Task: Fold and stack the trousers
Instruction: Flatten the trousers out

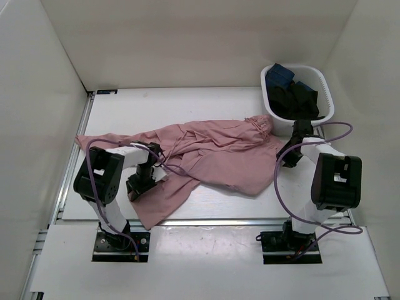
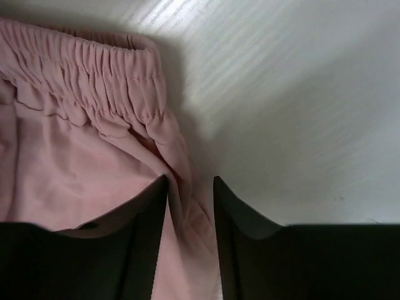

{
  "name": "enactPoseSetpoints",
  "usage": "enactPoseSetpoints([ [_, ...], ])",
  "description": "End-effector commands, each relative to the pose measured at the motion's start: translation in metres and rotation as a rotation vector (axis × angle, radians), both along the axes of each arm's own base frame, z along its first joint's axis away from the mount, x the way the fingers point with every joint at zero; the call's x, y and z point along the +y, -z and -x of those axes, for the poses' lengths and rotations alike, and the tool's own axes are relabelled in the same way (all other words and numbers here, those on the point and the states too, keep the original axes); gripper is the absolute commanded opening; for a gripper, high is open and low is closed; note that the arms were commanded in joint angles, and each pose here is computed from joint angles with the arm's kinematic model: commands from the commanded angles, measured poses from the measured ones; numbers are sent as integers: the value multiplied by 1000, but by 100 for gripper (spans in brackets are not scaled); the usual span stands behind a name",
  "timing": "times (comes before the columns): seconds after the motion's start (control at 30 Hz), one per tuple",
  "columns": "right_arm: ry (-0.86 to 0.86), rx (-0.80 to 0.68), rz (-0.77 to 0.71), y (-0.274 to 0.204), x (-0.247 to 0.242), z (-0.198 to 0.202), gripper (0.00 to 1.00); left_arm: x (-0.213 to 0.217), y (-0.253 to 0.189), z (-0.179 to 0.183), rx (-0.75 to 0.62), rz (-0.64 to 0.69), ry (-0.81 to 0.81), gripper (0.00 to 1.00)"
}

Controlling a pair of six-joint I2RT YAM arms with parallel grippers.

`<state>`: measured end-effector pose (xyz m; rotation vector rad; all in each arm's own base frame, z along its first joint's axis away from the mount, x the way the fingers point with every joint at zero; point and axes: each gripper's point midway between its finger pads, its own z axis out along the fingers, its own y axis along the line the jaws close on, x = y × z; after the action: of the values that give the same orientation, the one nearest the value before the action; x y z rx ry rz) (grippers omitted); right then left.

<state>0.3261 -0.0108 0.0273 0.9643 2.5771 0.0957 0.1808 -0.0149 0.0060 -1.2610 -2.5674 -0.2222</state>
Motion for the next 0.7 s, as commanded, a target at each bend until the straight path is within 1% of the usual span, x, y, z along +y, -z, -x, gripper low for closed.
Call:
enactPoseSetpoints([
  [0.0, 15, -24, -38, 9, 2, -4, 37, 12, 22, -28, -106, -12, -87, 33],
  [0.03, 35, -22, -52, 12, 0, -2, 26, 19, 21, -29, -111, -28, -105, 14],
  [0.07, 65, -23, -59, 12, -3, 1, 17, 36, 18, -37, -140, -65, -136, 14],
  [0.1, 83, -28, -62, 13, -5, 3, 0, 46, 17, -40, -153, -86, -148, 14],
  [0.13, 103, -19, -71, 16, -10, 14, 0, 57, 10, -49, -191, -103, -160, 14],
  [0.17, 127, -28, -76, 15, -13, 16, 0, 84, 3, -56, -217, -151, -186, 14],
  [0.2, 156, -20, -92, 16, -16, 23, 0, 97, -7, -74, -281, -164, -204, 14],
  [0.23, 164, -33, -94, 9, -15, 28, 0, 111, -14, -84, -314, -181, -227, 20],
  [0.27, 201, -15, -106, 11, -15, 40, 0, 125, -22, -94, -344, -193, -238, 26],
  [0.3, 214, 5, -113, 9, -12, 51, 0, 149, -35, -113, -398, -204, -309, 33],
  [0.33, 221, -46, -112, -6, -12, 51, 0, 162, -43, -127, -442, -211, -345, 37],
  [0.37, 239, -53, -153, -8, -4, 58, 0, 174, -52, -138, -478, -217, -376, 40],
  [0.4, 228, -118, -174, -24, 4, 56, 0, 193, -69, -159, -543, -229, -422, 40],
  [0.43, 232, -131, -192, -29, 11, 59, 0, 203, -79, -167, -570, -246, -428, 42],
  [0.5, 259, -191, -209, -51, 17, 58, 0, 218, -101, -181, -635, -277, -436, 50],
  [0.53, 286, -181, -196, -54, 14, 64, 0, 222, -113, -189, -666, -291, -431, 51],
  [0.6, 309, -224, -198, -70, 12, 61, 0, 221, -126, -191, -684, -274, -378, 60],
  [0.67, 310, -267, -188, -87, 9, 53, 0, 201, -128, -167, -661, -234, -290, 66],
])
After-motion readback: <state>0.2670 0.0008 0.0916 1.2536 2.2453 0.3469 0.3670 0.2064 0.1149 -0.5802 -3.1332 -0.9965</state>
